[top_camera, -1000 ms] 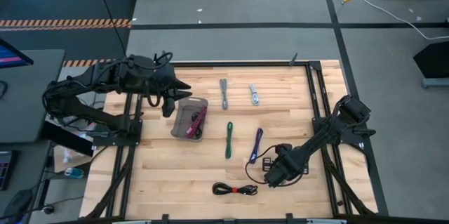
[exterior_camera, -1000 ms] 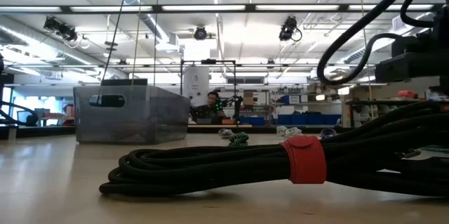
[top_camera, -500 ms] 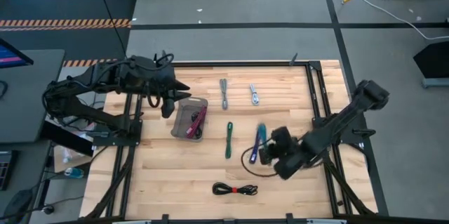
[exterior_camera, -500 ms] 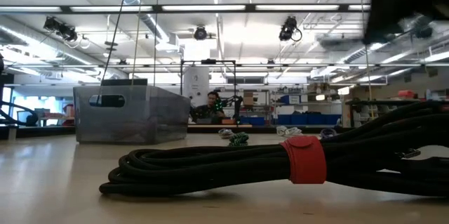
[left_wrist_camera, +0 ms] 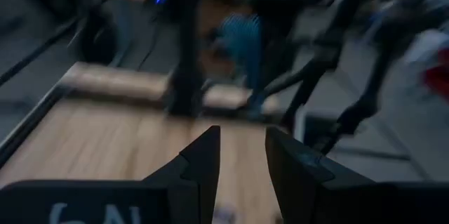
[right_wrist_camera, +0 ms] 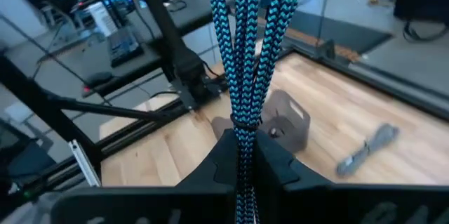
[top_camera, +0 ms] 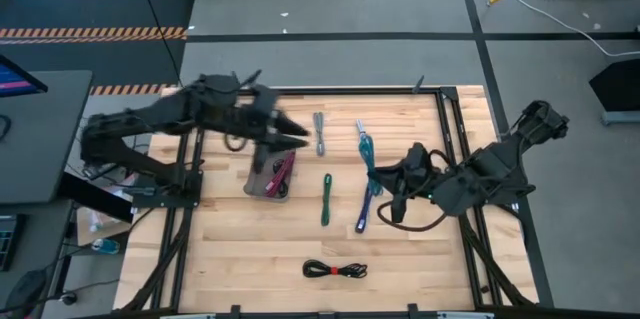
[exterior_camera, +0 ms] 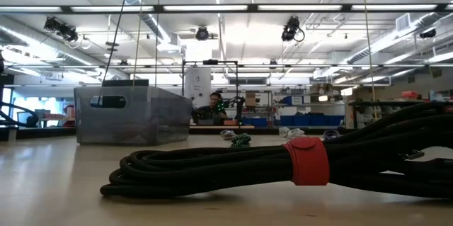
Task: Pick and place USB-C Cables
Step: Put the blue USB cable into the black bin
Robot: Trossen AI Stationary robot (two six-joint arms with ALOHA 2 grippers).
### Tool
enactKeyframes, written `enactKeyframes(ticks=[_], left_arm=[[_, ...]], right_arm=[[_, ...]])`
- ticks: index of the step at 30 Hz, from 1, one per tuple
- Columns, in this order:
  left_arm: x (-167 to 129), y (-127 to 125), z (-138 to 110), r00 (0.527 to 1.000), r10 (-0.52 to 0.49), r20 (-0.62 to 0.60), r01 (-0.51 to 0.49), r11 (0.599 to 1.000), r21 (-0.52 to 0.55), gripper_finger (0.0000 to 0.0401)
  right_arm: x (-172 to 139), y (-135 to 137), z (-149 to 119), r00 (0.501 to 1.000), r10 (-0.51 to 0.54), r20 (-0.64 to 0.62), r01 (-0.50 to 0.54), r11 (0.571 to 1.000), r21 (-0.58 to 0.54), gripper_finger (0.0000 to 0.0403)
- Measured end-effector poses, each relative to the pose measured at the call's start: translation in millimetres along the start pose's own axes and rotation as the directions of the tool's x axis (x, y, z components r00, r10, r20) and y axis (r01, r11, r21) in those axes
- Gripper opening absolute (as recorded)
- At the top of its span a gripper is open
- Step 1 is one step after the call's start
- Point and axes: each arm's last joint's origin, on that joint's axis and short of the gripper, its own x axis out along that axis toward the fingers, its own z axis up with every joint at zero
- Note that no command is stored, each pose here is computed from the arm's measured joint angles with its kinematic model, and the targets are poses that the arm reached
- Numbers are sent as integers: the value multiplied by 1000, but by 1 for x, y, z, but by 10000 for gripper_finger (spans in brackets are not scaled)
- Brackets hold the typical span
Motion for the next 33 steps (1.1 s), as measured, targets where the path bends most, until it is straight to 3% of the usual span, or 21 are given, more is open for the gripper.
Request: enactKeyframes(ticks=[4, 8, 11, 25, 30, 33], left_arm=[[42, 4, -3, 989, -139, 57, 140, 990, -12, 121], [76, 7, -8, 949, -298, 104, 302, 953, -27, 121], [94, 10, -13, 925, -357, 126, 364, 931, -36, 121], [96, 37, -9, 940, -297, 170, 302, 953, -4, 121], [93, 47, -3, 938, -277, 207, 281, 960, 14, 122], [92, 45, -1, 923, -317, 219, 316, 948, 40, 138]], right_arm=[[4, -1, 2, 1000, 10, -10, -10, 999, -50, 22], [7, -1, 2, 999, 34, -33, -36, 996, -76, 22], [7, -1, 4, 997, 57, -43, -60, 995, -73, 22], [-9, -1, 22, 981, 193, 13, -190, 974, -120, 21], [-11, -5, 25, 983, 182, 22, -177, 974, -140, 21], [-7, -10, 26, 988, 154, 11, -151, 977, -149, 21]])
